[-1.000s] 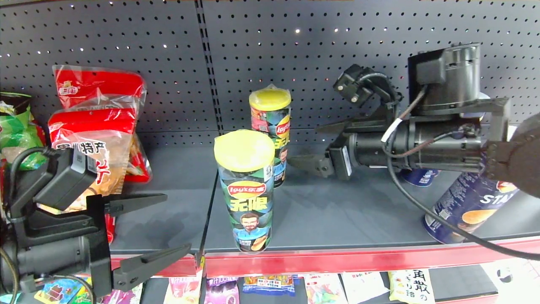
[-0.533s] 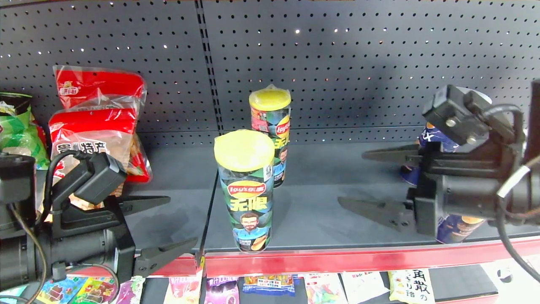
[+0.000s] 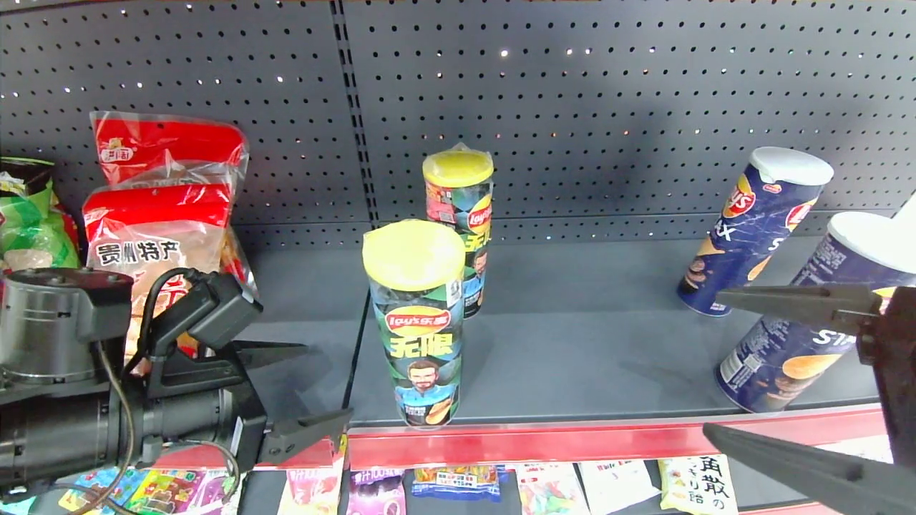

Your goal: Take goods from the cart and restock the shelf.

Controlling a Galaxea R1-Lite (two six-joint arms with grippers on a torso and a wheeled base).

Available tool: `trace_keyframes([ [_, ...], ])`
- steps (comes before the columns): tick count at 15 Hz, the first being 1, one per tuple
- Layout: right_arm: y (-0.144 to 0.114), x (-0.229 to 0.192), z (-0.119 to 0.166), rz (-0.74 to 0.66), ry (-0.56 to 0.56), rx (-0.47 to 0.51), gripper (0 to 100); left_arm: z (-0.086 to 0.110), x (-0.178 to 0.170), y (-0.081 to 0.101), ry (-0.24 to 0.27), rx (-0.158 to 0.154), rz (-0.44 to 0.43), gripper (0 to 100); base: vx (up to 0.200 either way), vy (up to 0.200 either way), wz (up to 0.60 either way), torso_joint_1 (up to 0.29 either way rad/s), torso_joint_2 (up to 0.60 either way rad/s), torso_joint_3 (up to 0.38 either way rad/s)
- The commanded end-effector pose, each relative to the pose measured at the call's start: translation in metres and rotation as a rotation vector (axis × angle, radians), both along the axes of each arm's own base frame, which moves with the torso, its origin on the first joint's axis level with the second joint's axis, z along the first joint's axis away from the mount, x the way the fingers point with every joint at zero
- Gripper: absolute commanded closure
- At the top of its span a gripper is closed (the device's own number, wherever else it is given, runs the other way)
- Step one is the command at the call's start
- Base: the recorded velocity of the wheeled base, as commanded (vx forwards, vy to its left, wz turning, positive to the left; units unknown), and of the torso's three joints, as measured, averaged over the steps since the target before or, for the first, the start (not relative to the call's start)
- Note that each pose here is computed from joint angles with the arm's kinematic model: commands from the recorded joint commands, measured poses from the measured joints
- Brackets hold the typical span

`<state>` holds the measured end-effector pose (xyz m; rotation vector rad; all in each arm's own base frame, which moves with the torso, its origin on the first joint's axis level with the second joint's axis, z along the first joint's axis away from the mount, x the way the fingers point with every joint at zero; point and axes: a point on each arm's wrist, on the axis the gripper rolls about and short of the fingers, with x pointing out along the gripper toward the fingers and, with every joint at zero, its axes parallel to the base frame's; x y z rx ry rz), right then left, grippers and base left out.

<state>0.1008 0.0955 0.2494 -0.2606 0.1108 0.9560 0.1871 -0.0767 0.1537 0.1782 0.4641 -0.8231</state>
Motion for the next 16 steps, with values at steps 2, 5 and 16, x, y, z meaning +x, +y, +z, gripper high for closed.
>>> trace_keyframes([
  [2,-0.010,-0.011,0.012,-0.010,-0.053,0.050,0,-0.010,0.008,-0.007,0.030,0.024,-0.027,0,0.000,0.000,0.00,0.000,0.00,0.000],
  [5,-0.017,-0.012,0.017,-0.052,-0.069,0.071,0,-0.015,0.017,-0.014,0.017,0.022,-0.040,0,0.000,0.000,0.00,0.000,0.00,0.000],
  [16,-0.015,-0.009,0.018,-0.061,-0.046,0.083,0,-0.018,0.035,-0.025,0.014,0.017,-0.055,0,0.000,0.000,0.00,0.000,0.00,0.000],
])
